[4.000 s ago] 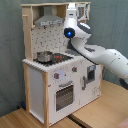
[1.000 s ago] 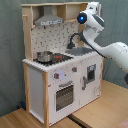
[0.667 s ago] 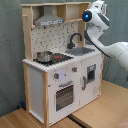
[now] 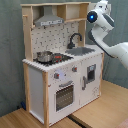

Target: Play with the kitchen

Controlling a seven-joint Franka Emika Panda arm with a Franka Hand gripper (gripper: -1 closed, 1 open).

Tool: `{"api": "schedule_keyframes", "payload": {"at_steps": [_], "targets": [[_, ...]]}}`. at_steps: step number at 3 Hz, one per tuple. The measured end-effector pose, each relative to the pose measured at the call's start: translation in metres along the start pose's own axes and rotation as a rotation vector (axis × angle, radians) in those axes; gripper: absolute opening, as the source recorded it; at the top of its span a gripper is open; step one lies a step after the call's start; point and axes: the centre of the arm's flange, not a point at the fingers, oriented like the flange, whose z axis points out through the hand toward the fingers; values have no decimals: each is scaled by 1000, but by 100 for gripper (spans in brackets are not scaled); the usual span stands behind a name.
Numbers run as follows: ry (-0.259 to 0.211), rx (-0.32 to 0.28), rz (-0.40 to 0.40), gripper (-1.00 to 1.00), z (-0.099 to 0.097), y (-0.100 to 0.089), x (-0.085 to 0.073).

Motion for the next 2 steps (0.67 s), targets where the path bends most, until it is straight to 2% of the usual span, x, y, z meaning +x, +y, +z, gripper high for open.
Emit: {"api": "schedule_keyframes", "payload": {"at_steps": [1, 2], "targets": [[3, 2, 0, 100, -1, 0, 0], [32, 34, -7, 100, -17, 2, -1]]}}
